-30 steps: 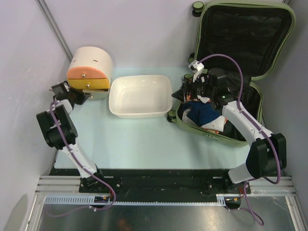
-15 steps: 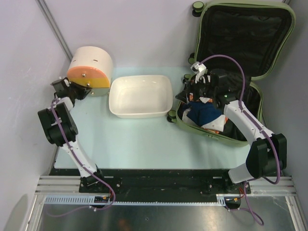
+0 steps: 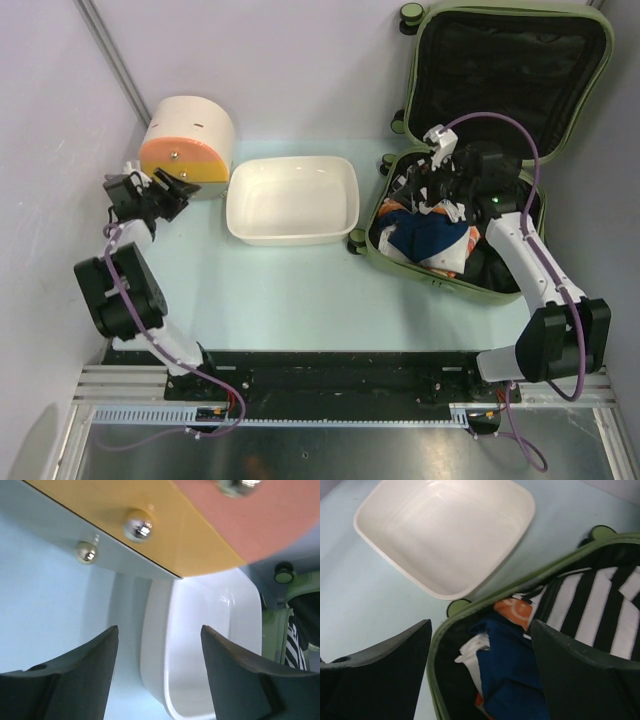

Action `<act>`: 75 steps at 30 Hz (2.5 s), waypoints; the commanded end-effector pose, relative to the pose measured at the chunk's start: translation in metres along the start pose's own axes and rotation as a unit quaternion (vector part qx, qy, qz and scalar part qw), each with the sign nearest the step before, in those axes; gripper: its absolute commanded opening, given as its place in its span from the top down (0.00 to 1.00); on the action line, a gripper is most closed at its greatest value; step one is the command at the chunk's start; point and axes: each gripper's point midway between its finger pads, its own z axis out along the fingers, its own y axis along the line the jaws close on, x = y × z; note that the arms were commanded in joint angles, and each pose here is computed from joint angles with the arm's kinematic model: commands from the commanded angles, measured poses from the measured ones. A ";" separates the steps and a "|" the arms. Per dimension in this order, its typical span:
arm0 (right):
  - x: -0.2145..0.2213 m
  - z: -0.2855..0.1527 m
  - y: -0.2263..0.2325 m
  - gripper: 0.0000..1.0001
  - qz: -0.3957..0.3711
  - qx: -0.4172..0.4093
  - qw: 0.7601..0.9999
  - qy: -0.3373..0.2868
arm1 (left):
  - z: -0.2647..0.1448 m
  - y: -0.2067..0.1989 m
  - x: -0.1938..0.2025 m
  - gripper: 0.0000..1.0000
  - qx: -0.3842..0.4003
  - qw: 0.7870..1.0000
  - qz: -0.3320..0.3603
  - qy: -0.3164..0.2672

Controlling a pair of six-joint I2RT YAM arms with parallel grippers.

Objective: Open, take out, and arrange the luggage

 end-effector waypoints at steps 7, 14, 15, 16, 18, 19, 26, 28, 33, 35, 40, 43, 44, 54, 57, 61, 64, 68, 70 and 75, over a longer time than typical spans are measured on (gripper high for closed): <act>-0.013 -0.057 -0.058 0.05 -0.047 0.109 0.993 -0.002 | -0.085 -0.092 0.016 0.00 0.014 0.916 0.399 -0.037; -0.001 -0.072 -0.125 0.02 -0.078 0.209 0.975 0.020 | -0.134 -0.214 0.034 0.00 0.130 0.760 0.626 -0.120; 0.002 -0.069 -0.132 0.02 -0.074 0.211 0.974 0.024 | -0.134 -0.225 0.041 0.00 0.159 0.765 0.614 -0.112; 0.004 -0.069 -0.140 0.04 -0.070 0.225 0.972 0.027 | -0.135 -0.234 0.042 0.00 0.174 0.783 0.587 -0.108; 0.010 -0.061 -0.154 0.05 -0.039 0.238 0.970 0.029 | -0.130 -0.250 0.036 0.00 0.196 0.793 0.568 -0.099; 0.007 -0.059 -0.158 0.06 -0.030 0.242 0.969 0.025 | -0.127 -0.261 0.045 0.00 0.216 0.798 0.557 -0.086; 0.041 -0.051 -0.175 0.09 -0.018 0.220 0.973 0.068 | -0.115 -0.287 0.080 0.00 0.263 0.757 0.596 -0.061; 0.053 -0.051 -0.181 0.10 -0.019 0.215 0.973 0.084 | -0.113 -0.292 0.095 0.00 0.275 0.742 0.609 -0.052; 0.072 -0.044 -0.184 0.12 -0.017 0.189 0.976 0.105 | -0.103 -0.297 0.115 0.00 0.287 0.739 0.608 -0.032; 0.077 -0.039 -0.177 0.13 -0.006 0.165 0.980 0.108 | -0.100 -0.298 0.119 0.00 0.289 0.739 0.608 -0.027; 0.095 -0.031 -0.165 0.15 0.014 0.130 0.983 0.128 | -0.097 -0.298 0.119 0.00 0.287 0.740 0.607 -0.025; 0.095 -0.027 -0.166 0.15 0.018 0.122 0.985 0.124 | -0.095 -0.299 0.121 0.00 0.290 0.741 0.605 -0.021; 0.097 -0.025 -0.162 0.14 0.026 0.110 0.986 0.125 | -0.093 -0.297 0.123 0.00 0.291 0.743 0.603 -0.016; 0.100 -0.017 -0.170 0.18 0.039 0.117 0.984 0.130 | -0.090 -0.295 0.128 0.00 0.293 0.747 0.597 -0.006; 0.104 -0.016 -0.179 0.19 0.022 0.134 0.981 0.139 | -0.088 -0.295 0.128 0.00 0.293 0.749 0.595 -0.004; 0.103 -0.016 -0.193 0.31 0.006 0.172 0.974 0.146 | -0.087 -0.295 0.128 0.00 0.291 0.751 0.593 -0.003; 0.090 -0.021 -0.203 0.42 0.008 0.196 0.973 0.124 | -0.086 -0.294 0.129 0.00 0.292 0.752 0.591 -0.001; 0.073 -0.034 -0.211 0.50 0.020 0.207 0.974 0.091 | -0.086 -0.293 0.132 0.00 0.295 0.752 0.589 0.004; 0.067 -0.039 -0.213 0.51 0.028 0.204 0.976 0.075 | -0.086 -0.294 0.133 0.00 0.298 0.752 0.588 0.005; 0.058 -0.041 -0.204 0.36 0.045 0.165 0.984 0.058 | -0.084 -0.295 0.135 0.00 0.304 0.752 0.585 0.010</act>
